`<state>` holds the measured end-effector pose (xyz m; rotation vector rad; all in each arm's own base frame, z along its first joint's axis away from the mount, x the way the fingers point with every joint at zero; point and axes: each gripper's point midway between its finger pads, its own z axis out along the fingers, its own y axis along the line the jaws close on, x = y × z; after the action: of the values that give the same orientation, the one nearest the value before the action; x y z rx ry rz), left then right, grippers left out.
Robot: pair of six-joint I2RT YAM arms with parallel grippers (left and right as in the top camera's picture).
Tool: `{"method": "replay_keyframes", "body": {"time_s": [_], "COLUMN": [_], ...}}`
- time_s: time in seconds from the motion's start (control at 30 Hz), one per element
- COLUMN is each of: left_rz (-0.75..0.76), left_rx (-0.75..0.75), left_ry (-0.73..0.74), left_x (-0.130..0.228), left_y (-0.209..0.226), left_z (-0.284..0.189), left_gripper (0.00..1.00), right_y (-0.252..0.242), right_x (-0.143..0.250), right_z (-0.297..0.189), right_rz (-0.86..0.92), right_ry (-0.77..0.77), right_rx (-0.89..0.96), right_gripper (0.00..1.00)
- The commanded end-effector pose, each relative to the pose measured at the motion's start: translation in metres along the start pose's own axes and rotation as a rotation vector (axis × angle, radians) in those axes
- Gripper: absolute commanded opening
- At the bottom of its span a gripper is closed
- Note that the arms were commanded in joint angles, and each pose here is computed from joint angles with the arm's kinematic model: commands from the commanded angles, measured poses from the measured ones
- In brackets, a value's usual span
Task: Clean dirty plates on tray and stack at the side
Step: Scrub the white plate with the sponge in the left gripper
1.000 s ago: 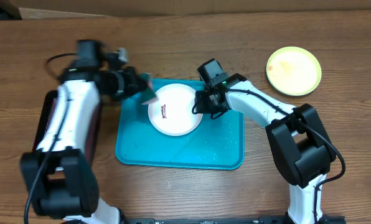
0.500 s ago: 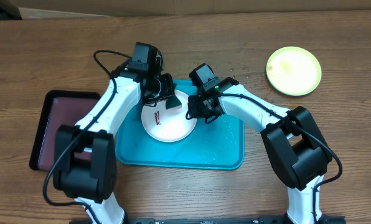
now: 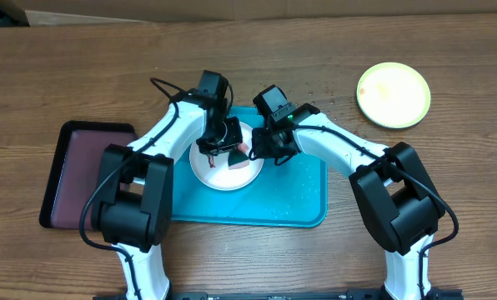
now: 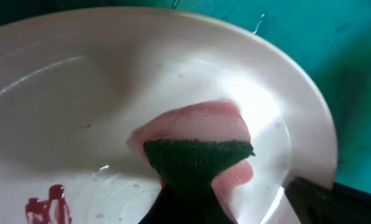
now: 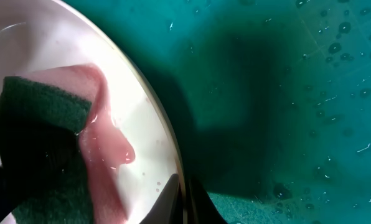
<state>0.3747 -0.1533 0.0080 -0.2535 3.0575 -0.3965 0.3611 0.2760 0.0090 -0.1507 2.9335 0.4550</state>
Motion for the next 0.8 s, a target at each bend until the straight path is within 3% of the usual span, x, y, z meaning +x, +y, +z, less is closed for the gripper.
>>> {"method": "replay_keyframes", "body": {"time_s": [0.0, 0.33, 0.6, 0.77], "left_rz": [-0.01, -0.07, -0.112, -0.185], "left_rx": [-0.32, -0.814, -0.837, -0.691], "left_ry": [0.018, -0.064, -0.11, -0.198], "left_x": [0.009, 0.009, -0.004, -0.027], "left_y": [0.063, 0.146, 0.14, 0.107], "left_z": [0.026, -0.023, -0.046, -0.076], "left_gripper": [0.04, 0.04, 0.04, 0.04], "right_y": [-0.012, -0.014, -0.015, -0.016], "right_x": [-0.001, 0.0, 0.002, 0.003], "right_z": [0.005, 0.005, 0.005, 0.005], "right_rz": [0.013, 0.014, 0.015, 0.016], "right_ry": [-0.006, -0.005, 0.004, 0.007], "right_rx": [0.044, 0.056, 0.061, 0.063], "right_gripper": [0.04, 0.04, 0.04, 0.04]}}
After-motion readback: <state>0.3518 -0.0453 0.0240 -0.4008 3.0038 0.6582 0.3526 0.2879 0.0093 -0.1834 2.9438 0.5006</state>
